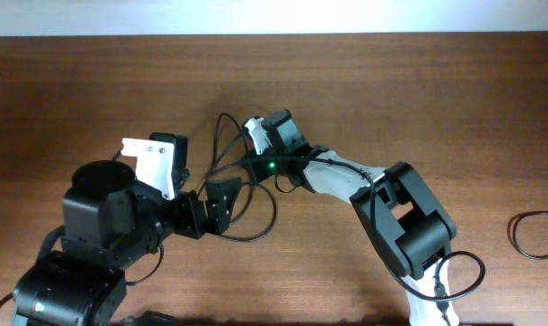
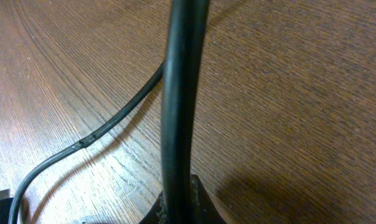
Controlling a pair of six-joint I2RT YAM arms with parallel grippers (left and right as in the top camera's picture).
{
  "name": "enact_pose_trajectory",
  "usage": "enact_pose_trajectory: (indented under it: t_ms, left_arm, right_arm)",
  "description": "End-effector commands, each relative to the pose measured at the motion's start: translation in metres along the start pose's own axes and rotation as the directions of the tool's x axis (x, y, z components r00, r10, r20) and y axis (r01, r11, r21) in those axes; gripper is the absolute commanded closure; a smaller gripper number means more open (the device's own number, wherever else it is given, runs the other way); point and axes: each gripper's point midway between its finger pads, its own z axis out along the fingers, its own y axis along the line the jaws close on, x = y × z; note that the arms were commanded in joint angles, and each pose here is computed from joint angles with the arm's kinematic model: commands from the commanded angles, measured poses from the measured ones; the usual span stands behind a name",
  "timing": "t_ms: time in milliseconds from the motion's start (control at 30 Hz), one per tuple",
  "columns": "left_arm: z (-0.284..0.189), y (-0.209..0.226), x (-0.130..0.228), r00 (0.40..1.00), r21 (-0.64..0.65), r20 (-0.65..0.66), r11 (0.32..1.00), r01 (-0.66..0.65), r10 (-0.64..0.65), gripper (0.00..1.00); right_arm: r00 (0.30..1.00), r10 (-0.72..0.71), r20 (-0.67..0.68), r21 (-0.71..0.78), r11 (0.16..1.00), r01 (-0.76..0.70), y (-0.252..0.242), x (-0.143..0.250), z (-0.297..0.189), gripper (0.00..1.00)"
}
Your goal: Untangle cables
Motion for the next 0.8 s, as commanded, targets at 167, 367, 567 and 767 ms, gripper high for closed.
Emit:
enact_pose_trajectory:
  t_ms: [167, 367, 567, 767]
  left_arm:
    - [-0.003, -0.002, -0.002, 1.000, 0.005, 0.010, 1.000, -0.028, 0.028, 0.01]
    - [-0.003, -0.002, 0.001, 1.000, 0.003, -0.001, 1.000, -0.024, 0.024, 0.01]
    - [-0.003, 0.000, 0.005, 1.000, -0.003, -0.017, 1.000, -0.020, 0.020, 0.01]
    - [-0.003, 0.000, 0.005, 1.000, -0.003, -0.017, 1.000, -0.019, 0.019, 0.01]
  right_arm:
    - [0.980, -0.109, 0.167, -0.105, 0.986, 0.128, 0.059, -0.106, -0.065, 0.96]
    - [0.954, -0.065, 0.292, 0.027, 0.998, 0.060, 0.030, -0.190, -0.180, 0.96]
    - [0.903, 0.111, 0.414, 0.235, 0.946, -0.224, -0.109, -0.193, -0.321, 0.96]
    - [0.796, 0.283, 0.535, 0.432, 0.718, -0.546, -0.265, -0.088, -0.490, 0.96]
